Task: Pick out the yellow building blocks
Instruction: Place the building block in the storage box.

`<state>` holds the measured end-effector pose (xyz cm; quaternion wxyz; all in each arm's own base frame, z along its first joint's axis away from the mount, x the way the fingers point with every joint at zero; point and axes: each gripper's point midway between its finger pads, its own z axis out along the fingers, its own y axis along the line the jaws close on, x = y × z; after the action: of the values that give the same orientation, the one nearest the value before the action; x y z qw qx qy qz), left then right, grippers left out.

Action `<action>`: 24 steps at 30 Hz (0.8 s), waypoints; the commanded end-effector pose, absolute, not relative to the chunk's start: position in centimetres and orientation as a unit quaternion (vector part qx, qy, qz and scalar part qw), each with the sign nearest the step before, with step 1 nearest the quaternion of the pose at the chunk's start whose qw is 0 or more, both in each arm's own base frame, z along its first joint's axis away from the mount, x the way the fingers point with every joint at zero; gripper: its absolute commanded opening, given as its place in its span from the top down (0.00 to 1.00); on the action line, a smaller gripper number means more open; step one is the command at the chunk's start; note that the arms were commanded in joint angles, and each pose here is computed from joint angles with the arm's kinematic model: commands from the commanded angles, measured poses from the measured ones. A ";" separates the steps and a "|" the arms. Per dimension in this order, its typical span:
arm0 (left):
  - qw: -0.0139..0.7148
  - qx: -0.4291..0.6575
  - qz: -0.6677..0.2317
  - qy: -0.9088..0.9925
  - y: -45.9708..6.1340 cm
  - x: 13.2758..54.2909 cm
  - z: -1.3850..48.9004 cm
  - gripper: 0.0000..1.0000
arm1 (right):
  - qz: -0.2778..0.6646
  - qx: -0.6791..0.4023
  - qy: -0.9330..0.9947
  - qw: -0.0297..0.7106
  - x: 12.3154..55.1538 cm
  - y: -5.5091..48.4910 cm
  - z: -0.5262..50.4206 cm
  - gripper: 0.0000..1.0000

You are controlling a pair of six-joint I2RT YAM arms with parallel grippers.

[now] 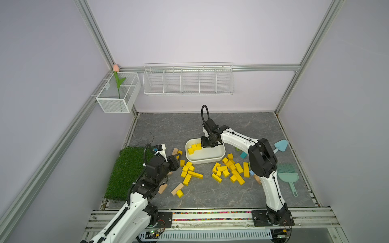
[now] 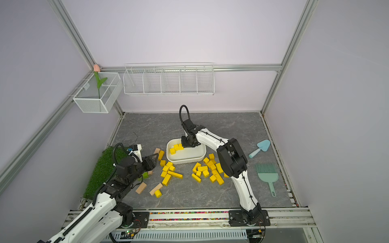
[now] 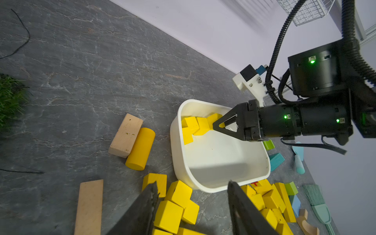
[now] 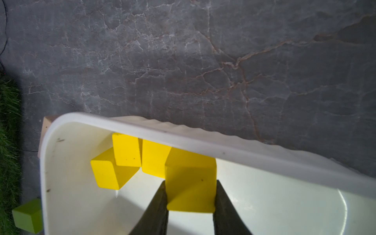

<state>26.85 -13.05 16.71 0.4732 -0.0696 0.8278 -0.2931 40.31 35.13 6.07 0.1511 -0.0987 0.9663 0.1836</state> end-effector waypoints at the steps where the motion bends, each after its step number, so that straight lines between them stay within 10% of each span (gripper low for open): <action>1: 0.477 -0.073 -0.300 0.823 -13.0 26.9 16.8 0.43 | 0.198 -0.097 0.964 0.151 40.5 36.1 6.2 0.64; 24: 0.477 -0.073 -0.303 0.822 -13.0 26.9 16.8 0.43 | 0.203 -0.094 0.964 0.146 40.5 36.3 6.1 0.61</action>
<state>26.84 -13.05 16.70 0.4715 -0.0693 0.8279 -0.2956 40.61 35.91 6.18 0.1494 -0.0978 0.9638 0.1977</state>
